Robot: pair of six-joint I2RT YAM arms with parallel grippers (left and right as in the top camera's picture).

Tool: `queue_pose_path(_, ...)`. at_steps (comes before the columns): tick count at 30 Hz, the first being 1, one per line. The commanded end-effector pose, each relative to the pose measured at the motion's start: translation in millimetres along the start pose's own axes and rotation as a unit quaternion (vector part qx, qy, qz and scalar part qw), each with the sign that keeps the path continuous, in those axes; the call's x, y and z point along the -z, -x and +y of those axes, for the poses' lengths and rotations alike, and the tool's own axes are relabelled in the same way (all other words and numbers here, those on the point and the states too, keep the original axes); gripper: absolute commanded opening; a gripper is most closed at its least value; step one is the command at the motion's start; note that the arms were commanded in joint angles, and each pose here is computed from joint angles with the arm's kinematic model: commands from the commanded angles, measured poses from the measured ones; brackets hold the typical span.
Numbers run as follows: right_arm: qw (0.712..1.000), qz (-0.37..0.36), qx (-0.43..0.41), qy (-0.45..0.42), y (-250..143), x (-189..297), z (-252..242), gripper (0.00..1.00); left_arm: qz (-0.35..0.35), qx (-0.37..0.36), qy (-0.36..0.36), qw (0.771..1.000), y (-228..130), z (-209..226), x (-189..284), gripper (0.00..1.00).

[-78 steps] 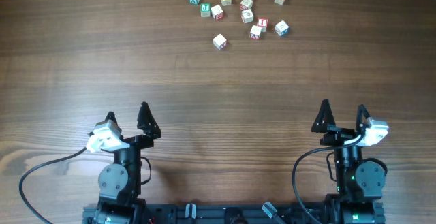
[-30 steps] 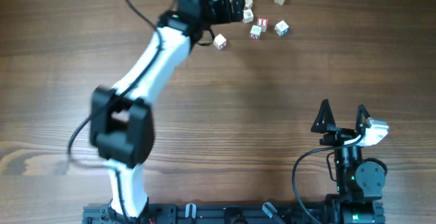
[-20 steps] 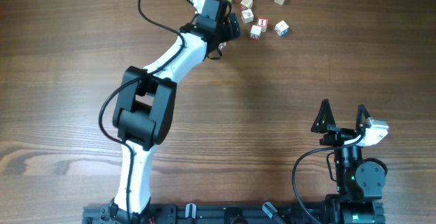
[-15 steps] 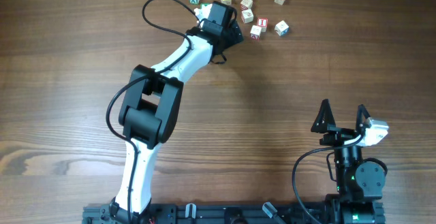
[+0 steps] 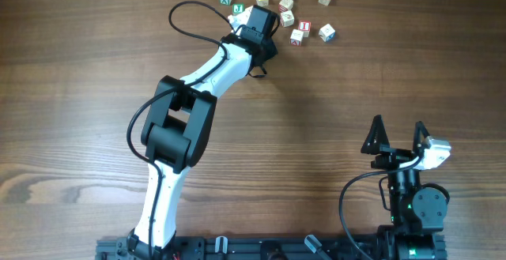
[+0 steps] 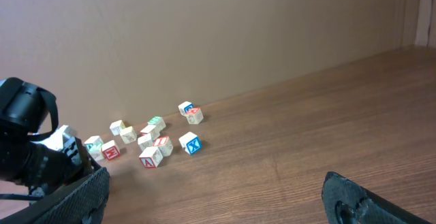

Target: Form a tower

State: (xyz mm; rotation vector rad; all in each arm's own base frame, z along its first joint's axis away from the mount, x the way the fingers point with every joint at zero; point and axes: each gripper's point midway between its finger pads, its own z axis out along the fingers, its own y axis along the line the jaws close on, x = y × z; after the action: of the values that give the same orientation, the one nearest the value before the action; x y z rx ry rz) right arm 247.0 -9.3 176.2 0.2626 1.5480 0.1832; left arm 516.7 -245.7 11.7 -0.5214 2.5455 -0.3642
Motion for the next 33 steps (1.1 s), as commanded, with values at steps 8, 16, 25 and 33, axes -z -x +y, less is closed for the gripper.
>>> queue_pose_path(8,1.000,-0.007,-0.003,-0.007,3,0,-2,1.00,0.041,-0.149,-0.030,0.988,-28,-38,74,0.27)
queue_pose_path(16,1.000,-0.008,-0.003,-0.007,3,0,-3,1.00,0.057,-0.236,-0.109,0.964,-127,-119,91,0.31)
queue_pose_path(25,1.000,-0.007,-0.003,-0.007,3,0,-2,1.00,0.080,-0.266,-0.118,0.953,-180,-128,61,0.37)
queue_pose_path(33,1.000,-0.008,-0.003,-0.007,3,0,-3,1.00,0.070,-0.279,-0.120,0.950,-177,-131,65,0.73)
